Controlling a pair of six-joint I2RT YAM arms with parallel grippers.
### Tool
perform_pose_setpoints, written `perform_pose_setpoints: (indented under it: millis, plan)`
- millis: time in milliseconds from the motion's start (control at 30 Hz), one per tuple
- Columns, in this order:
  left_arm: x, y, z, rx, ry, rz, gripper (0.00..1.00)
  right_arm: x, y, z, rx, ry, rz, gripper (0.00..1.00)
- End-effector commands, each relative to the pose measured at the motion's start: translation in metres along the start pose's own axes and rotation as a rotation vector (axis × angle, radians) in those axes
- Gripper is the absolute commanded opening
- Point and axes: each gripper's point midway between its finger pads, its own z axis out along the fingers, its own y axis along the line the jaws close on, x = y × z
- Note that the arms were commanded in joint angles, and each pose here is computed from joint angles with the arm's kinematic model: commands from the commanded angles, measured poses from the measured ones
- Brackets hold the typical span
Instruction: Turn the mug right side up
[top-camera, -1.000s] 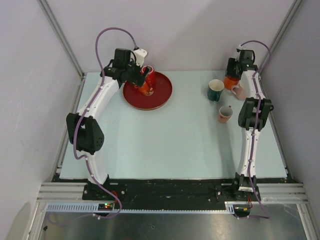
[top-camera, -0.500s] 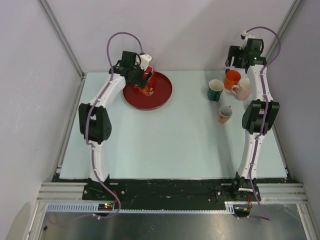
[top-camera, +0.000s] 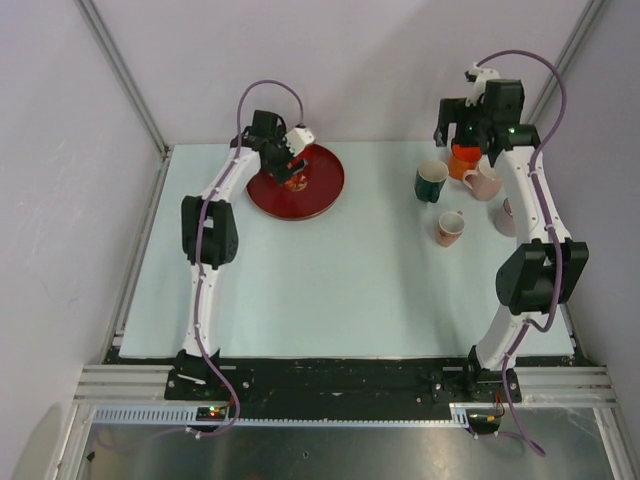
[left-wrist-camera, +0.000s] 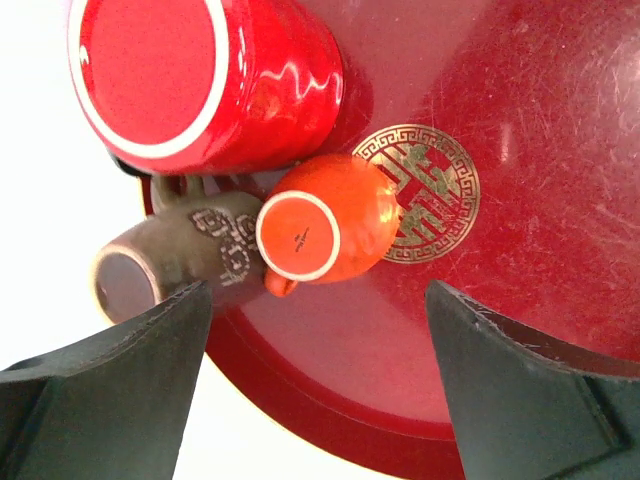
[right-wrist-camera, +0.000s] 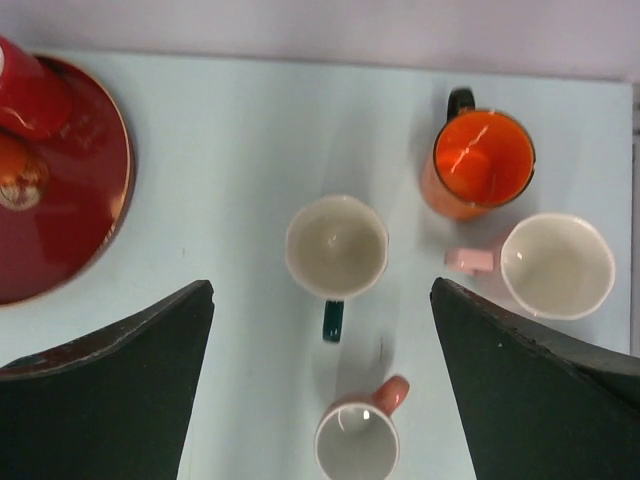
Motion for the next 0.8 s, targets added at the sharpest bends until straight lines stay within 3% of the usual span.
perform_pose_setpoints:
  millis: [0, 300, 500, 600, 767]
  plan:
    - [-0.028, 0.012, -0.003, 0.004, -0.083, 0.302, 0.91, 0.017, 0.008, -0.021, 0.035, 0.04, -0.058, 0.95]
    - [-0.005, 0.0, 0.018, 0.065, -0.041, 0.46, 0.84, 0.039, 0.011, -0.047, 0.094, 0.108, -0.092, 0.95]
    - [0.018, -0.026, 0.012, 0.159, -0.002, 0.452, 0.75, 0.045, 0.013, -0.056, 0.102, 0.122, -0.107, 0.96]
    - [0.017, -0.044, -0.003, 0.216, -0.038, 0.435, 0.71, 0.048, 0.013, -0.057, 0.105, 0.125, -0.111, 0.96]
    - [0.01, -0.082, -0.033, 0.316, -0.111, 0.364, 0.74, 0.053, 0.015, -0.055, 0.101, 0.133, -0.112, 0.96]
